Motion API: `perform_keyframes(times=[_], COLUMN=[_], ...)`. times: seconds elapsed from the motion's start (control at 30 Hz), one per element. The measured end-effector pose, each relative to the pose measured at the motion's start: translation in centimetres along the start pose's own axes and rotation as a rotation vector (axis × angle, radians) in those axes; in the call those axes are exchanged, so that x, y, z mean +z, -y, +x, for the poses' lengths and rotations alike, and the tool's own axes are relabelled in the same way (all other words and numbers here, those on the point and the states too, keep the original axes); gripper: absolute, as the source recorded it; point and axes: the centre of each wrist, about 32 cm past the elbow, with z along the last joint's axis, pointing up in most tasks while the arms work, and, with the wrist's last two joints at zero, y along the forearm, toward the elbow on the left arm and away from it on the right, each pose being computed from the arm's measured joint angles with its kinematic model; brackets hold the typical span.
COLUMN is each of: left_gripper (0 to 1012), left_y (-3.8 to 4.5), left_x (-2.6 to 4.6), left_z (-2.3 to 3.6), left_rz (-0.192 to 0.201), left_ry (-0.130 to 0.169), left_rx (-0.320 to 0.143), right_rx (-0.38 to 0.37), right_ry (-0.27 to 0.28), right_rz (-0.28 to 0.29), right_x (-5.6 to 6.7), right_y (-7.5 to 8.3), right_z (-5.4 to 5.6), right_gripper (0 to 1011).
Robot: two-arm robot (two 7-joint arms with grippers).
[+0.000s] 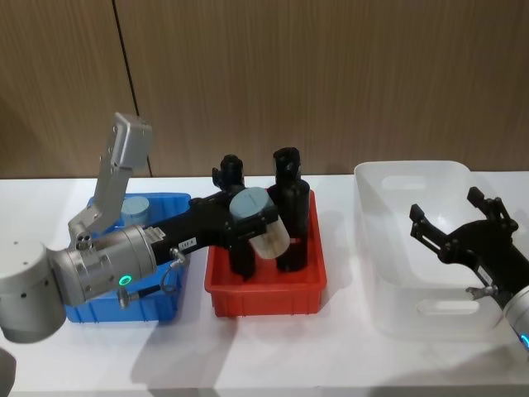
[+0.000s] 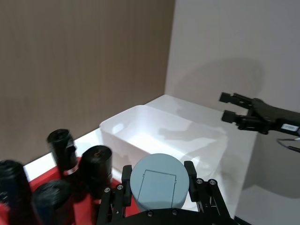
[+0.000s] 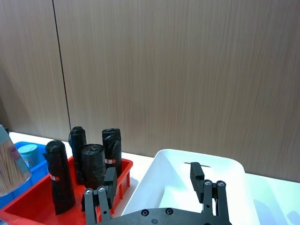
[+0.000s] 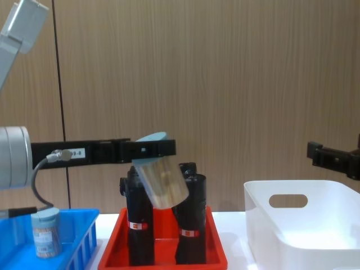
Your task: Pick the cotton swabs from the blue box and place them into the white box.
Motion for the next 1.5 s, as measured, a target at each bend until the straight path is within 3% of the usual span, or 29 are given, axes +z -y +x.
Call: perform_keyframes(times=[0.37, 0.6, 1.07, 1.5], left_gripper=[670, 670, 670, 670], left_y=[1.41, 2.02, 2.46, 2.58], left_x=[0.94, 1.56, 2.24, 2.46], left_z=[2.91, 4.13, 5.17, 5.51], left_rz=[0.026, 0.053, 0.083, 0.093], left_ry=[-0.003, 0.004, 0.013, 0.014], left_rx=[-0.185, -0.254, -0.309, -0.327], right_rx=[0.0, 0.0, 0.0, 0.047], right_ry=[0.0, 0.0, 0.0, 0.002], right_rz=[0.0, 0.0, 0.0, 0.005], right_x=[0.0, 0.0, 0.0, 0.2], right_y=[0.0, 0.0, 0.0, 0.1], right_z=[0.0, 0.0, 0.0, 0.4], right_gripper=[1002, 1002, 1002, 1002])
